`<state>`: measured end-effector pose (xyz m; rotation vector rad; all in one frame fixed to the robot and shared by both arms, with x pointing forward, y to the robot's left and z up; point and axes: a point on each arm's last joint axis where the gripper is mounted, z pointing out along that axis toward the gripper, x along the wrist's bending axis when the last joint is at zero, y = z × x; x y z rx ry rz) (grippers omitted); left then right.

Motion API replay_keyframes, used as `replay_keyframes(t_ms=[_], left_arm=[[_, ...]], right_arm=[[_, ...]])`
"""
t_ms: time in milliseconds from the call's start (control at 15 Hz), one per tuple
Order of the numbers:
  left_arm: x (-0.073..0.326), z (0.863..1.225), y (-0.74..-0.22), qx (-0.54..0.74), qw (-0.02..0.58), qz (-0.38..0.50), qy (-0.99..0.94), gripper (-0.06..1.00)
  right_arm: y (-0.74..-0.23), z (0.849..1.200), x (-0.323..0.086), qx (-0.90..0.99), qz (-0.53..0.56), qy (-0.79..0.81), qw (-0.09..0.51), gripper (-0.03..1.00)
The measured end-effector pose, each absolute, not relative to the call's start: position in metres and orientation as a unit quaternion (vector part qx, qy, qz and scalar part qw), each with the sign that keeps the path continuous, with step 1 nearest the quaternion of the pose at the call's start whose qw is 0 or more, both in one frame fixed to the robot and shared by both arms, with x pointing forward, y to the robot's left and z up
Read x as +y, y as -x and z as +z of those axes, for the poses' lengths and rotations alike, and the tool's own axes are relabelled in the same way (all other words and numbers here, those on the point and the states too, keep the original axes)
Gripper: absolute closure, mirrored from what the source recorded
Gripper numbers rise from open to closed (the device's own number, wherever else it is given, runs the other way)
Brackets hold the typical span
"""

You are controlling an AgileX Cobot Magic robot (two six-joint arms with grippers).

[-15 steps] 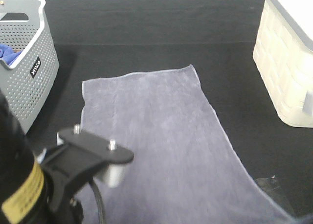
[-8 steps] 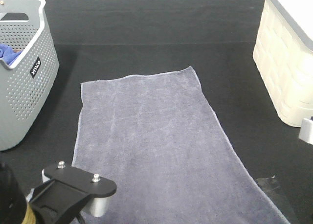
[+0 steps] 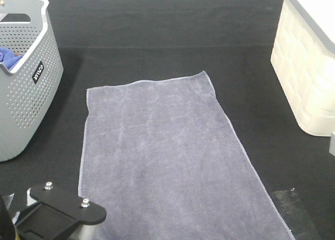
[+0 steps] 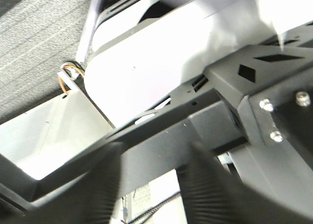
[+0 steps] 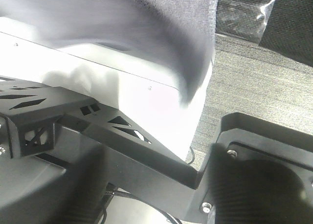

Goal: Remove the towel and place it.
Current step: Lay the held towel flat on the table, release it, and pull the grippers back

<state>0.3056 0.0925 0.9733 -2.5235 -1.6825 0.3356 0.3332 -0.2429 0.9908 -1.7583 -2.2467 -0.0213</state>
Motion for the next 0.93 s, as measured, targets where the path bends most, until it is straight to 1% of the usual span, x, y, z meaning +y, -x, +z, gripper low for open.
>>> replay_keyframes(t_ms=[67,133,267,400,600,733,933], left_arm=[[0.093,0.973,-0.306,-0.55,0.045,0.106,0.827,0.39],[0.093,0.973,-0.306,-0.551,0.045,0.106,0.827,0.37],[0.093,0.973,-0.307,-0.55,0.044,0.103,0.828,0.36],[0.089,0.98,-0.312,-0.541,0.029,0.088,0.836,0.36],[0.08,0.998,-0.329,-0.526,-0.017,0.032,0.85,0.36],[0.081,1.009,-0.348,-0.53,-0.037,-0.006,0.847,0.36],[0.093,1.028,-0.394,-0.562,-0.082,-0.054,0.821,0.36]], right_arm=[[-0.334,0.991,-0.243,-0.779,-0.008,0.61,0.143,0.3],[-0.334,0.991,-0.243,-0.779,-0.008,0.61,0.143,0.28],[-0.334,0.992,-0.243,-0.78,-0.009,0.61,0.141,0.27],[-0.341,1.001,-0.242,-0.784,-0.022,0.607,0.125,0.27],[-0.357,1.028,-0.239,-0.794,-0.06,0.6,0.08,0.27],[-0.369,1.05,-0.237,-0.802,-0.091,0.588,0.044,0.29],[-0.407,1.078,-0.228,-0.804,-0.13,0.581,-0.007,0.32]])
